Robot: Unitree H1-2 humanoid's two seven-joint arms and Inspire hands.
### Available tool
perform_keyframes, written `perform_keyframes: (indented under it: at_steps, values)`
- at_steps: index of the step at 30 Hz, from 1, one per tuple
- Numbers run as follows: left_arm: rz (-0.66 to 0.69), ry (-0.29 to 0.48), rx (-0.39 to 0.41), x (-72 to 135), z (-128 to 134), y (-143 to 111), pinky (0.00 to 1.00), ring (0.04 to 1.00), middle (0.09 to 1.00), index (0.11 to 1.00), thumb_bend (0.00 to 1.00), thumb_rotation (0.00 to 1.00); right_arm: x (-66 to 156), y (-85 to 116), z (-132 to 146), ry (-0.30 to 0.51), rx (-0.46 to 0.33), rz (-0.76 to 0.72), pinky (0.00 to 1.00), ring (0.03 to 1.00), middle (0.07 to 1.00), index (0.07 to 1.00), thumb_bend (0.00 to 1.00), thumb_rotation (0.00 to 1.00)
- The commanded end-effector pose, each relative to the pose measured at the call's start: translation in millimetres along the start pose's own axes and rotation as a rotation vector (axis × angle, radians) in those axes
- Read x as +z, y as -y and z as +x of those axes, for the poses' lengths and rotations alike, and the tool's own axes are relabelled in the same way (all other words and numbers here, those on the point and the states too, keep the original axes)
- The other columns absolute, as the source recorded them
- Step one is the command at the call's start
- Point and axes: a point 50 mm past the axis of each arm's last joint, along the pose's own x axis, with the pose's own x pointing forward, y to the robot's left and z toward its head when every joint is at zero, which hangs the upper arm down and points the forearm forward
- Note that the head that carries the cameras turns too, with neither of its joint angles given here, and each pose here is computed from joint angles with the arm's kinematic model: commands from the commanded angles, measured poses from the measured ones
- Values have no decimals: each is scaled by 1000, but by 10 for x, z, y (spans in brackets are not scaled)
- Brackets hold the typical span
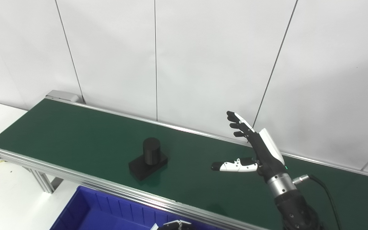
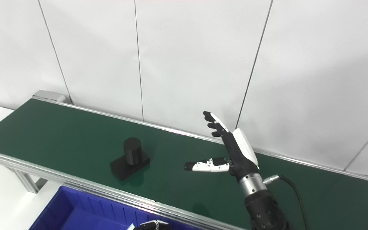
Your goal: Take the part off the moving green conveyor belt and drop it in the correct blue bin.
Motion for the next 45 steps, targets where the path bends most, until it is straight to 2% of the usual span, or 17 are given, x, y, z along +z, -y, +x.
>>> perform_keyframes:
  at_steps: [1,10,22,28,35,45]
  values:
    - [13,77,-5,128,66,-11,575,638,657,654,1000,123,151,104,152,45,-8,-20,798,874,919,940,956,353]
    - [26,79,-7,136,60,0,577,641,661,655,1000,120,153,51,324,39,28,-51,759,862,922,943,970,327]
    - [28,81,-29,141,77,2,578,624,639,656,1000,114,221,-38,528,10,79,-110,770,894,946,956,986,287]
    - [26,82,-34,142,82,0,588,616,624,649,1000,117,244,-93,651,36,124,-154,785,914,947,964,991,281]
    - [7,86,-40,146,77,-10,588,612,615,640,1000,117,219,-216,751,8,183,-185,790,919,963,979,1000,266]
    - [-22,87,-43,138,59,-8,603,599,604,631,1000,104,126,-426,771,-24,226,-207,804,907,957,978,1000,253]
